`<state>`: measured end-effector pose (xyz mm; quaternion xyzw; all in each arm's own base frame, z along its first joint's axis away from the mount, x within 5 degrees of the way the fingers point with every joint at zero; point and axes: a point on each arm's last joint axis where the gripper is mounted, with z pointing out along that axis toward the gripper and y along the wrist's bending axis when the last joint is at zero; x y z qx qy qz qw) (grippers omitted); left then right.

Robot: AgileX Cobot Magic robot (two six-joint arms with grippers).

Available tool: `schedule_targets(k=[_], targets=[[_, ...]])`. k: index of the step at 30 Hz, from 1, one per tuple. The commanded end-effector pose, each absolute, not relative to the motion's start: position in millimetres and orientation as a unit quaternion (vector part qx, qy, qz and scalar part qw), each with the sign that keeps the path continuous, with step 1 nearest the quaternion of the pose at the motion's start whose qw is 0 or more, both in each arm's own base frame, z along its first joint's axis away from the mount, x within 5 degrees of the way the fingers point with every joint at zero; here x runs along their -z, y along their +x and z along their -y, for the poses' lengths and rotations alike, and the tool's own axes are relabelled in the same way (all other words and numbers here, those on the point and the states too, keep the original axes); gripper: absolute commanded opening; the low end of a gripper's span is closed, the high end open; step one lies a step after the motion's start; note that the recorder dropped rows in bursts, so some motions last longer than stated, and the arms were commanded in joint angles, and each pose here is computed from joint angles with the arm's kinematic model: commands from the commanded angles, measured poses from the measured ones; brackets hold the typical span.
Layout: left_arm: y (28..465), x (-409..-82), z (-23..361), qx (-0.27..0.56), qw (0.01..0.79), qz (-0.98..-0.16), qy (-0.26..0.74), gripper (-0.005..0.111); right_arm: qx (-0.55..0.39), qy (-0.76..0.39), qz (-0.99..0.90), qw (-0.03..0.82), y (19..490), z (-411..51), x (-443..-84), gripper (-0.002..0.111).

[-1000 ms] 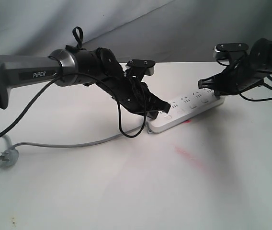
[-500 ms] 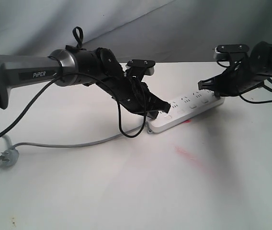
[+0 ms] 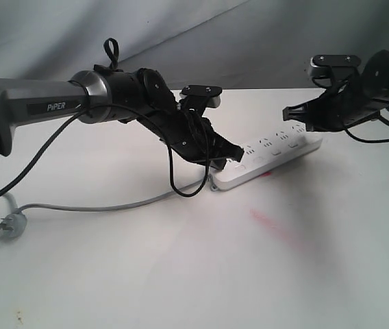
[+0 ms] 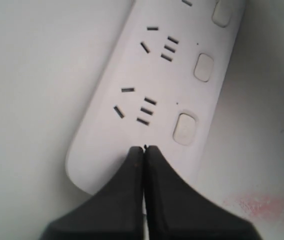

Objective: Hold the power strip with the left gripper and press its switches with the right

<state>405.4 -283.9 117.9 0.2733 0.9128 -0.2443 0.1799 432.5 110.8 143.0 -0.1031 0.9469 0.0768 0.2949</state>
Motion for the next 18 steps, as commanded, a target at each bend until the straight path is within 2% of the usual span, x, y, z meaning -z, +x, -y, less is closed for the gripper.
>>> schedule_targets(k=[1, 6, 11, 18], targets=[[404, -115, 286, 0.246, 0.176, -0.914, 0.27, 0.0, -0.085, -0.141, -0.942, 0.291, 423, -133, -150, 0.0], [404, -115, 286, 0.246, 0.176, -0.914, 0.27, 0.0, -0.088, -0.177, -0.937, 0.289, 414, -159, -149, 0.0], [404, -115, 286, 0.246, 0.176, -0.914, 0.27, 0.0, -0.088, -0.163, -0.947, 0.263, 412, -153, -146, 0.0], [404, -115, 286, 0.246, 0.176, -0.914, 0.27, 0.0, -0.038, -0.158, -0.951, 0.263, 414, -145, -145, 0.0]])
